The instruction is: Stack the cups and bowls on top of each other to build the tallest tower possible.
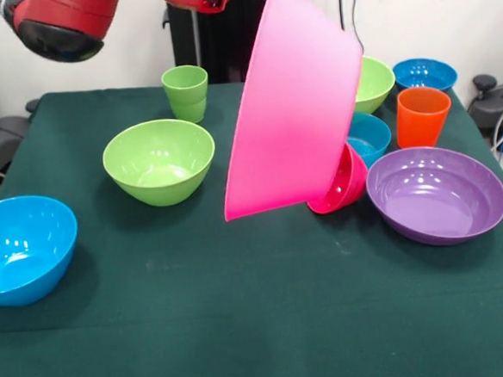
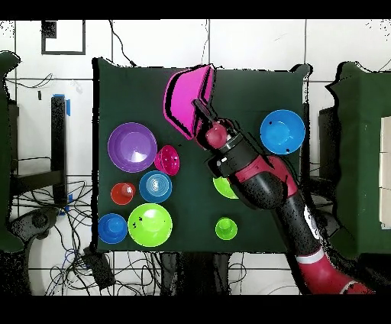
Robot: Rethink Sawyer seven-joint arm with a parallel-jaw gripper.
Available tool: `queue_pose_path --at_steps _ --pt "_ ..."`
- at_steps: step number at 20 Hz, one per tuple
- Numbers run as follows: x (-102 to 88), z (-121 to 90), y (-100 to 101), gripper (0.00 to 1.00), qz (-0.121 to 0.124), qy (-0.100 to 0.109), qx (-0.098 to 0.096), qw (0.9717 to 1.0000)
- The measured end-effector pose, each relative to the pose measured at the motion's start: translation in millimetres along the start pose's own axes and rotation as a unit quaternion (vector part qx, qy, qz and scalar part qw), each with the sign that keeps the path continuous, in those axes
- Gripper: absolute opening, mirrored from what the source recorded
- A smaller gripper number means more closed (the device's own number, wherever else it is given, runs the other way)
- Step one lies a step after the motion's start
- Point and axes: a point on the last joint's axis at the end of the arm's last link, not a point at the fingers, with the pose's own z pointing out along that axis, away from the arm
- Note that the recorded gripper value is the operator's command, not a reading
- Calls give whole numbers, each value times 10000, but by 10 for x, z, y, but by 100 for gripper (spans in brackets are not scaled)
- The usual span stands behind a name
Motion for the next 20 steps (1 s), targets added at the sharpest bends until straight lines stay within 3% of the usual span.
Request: queue_pose_path --at_steps 7,20 --pt "-4 -14 -157 0 169 -49 -9 9998" --pt "24 -40 -428 0 -39 98 40 9999"
